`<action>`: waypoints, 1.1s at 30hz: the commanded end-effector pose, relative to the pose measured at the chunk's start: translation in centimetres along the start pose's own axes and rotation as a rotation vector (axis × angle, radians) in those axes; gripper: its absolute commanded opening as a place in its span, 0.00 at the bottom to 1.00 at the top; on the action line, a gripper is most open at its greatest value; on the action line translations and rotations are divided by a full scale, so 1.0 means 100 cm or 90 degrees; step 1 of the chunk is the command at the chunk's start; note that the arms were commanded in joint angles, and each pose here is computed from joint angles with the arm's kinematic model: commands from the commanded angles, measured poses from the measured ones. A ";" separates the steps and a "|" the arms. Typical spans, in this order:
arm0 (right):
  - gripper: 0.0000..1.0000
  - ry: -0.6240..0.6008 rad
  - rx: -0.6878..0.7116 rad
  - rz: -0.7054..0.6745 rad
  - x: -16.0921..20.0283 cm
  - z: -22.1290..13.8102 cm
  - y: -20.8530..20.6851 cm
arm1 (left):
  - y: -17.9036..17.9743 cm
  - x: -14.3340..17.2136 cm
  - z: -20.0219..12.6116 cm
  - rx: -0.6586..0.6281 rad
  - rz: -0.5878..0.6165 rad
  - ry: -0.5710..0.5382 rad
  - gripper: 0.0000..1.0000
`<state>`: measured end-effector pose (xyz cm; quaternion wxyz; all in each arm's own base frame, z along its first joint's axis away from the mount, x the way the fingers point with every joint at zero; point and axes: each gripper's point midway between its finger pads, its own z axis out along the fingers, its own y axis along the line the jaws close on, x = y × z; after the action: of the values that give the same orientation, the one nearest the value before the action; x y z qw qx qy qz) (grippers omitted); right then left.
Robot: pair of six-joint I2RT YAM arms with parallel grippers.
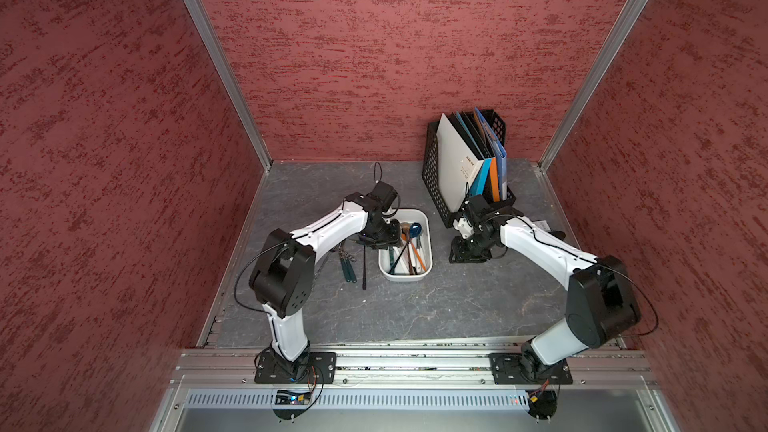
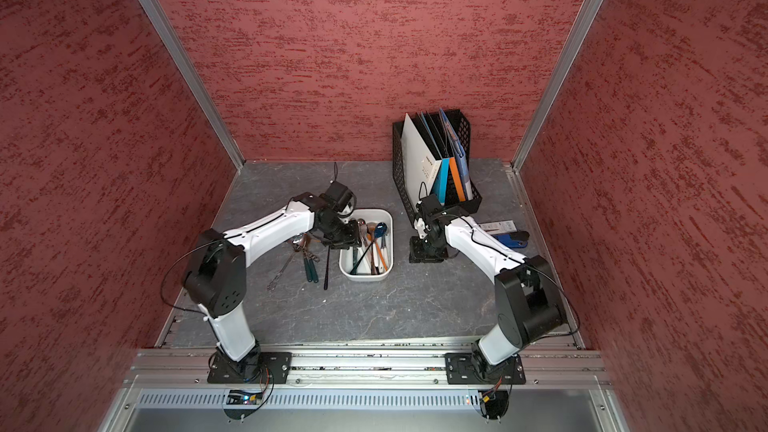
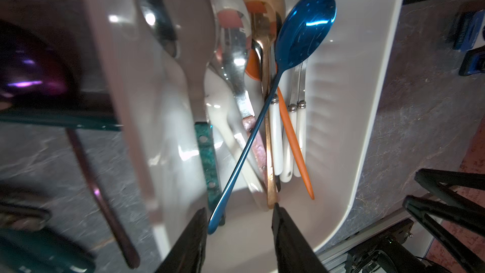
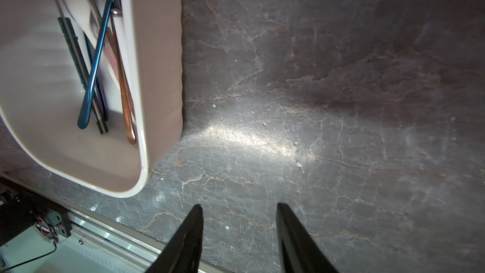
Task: Put the spoon into the storage box
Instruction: Place the spoon in the storage box, then pick up the spoon from the center of the board.
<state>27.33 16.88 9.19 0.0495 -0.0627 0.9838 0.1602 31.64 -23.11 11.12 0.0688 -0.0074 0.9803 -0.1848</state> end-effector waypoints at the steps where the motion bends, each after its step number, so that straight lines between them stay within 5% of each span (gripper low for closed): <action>1: 0.48 0.000 -0.001 -0.014 -0.003 0.005 0.002 | 0.038 0.005 -0.030 -0.044 -0.034 -0.025 0.45; 8: 0.48 0.006 -0.012 -0.016 -0.006 0.014 0.004 | 0.113 0.009 -0.057 -0.049 -0.234 -0.088 0.47; 17: 0.48 0.022 0.003 -0.032 0.000 0.021 -0.003 | 0.151 -0.012 -0.018 -0.033 -0.474 -0.109 0.47; 33: 0.48 0.056 0.019 -0.066 0.002 0.039 -0.013 | 0.183 -0.025 0.020 -0.101 -0.558 -0.094 0.41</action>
<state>27.15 16.81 5.04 0.0064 -0.1065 0.9841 0.1422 33.29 -7.04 2.59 0.0343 -0.4319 0.8930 -0.1218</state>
